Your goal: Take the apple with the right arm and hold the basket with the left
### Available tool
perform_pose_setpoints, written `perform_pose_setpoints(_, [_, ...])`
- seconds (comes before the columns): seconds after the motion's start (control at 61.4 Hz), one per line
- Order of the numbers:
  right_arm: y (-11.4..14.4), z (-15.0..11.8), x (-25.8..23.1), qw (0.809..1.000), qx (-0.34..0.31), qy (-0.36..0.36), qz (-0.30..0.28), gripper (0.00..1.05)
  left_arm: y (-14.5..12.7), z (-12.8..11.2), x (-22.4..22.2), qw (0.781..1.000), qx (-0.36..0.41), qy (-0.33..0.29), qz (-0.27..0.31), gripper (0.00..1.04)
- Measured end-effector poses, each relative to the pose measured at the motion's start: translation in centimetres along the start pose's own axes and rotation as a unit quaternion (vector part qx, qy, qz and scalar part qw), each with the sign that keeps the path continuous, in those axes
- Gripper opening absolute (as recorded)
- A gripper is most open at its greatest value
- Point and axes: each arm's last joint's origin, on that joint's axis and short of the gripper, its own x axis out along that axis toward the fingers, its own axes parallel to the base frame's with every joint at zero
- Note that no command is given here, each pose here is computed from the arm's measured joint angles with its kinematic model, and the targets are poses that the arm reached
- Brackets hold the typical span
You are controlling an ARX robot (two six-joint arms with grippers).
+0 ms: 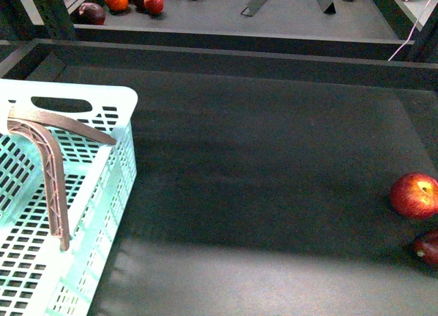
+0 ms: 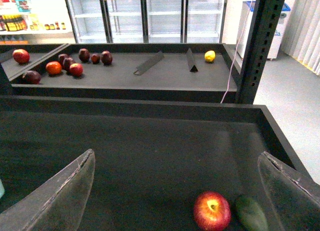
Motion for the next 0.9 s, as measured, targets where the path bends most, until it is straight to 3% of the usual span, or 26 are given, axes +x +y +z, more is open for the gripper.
perform_pose_setpoints(0.13, [0.0, 0.0, 0.0, 1.0, 0.0, 0.0, 0.0, 0.96, 0.2, 2.6, 1.1, 0.992, -0.115, 0.007, -0.056, 0.98])
perform_pose_setpoints(0.26, [0.0, 0.0, 0.0, 1.0, 0.0, 0.0, 0.0, 0.96, 1.2, 4.5, 3.9, 0.96, -0.255, 0.032, -0.108, 0.98])
perform_pose_setpoints(0.407, [0.0, 0.0, 0.0, 1.0, 0.0, 0.0, 0.0, 0.96, 2.1, 4.9, 8.1, 0.916, -0.377, 0.064, -0.119, 0.98])
perform_pose_setpoints(0.554, [0.0, 0.0, 0.0, 1.0, 0.0, 0.0, 0.0, 0.96, 2.2, 4.4, 12.6, 0.889, -0.438, 0.093, -0.099, 0.98])
perform_pose_setpoints(0.895, [0.0, 0.0, 0.0, 1.0, 0.0, 0.0, 0.0, 0.96, 2.1, 5.2, 18.3, 0.869, -0.478, 0.11, -0.069, 0.98])
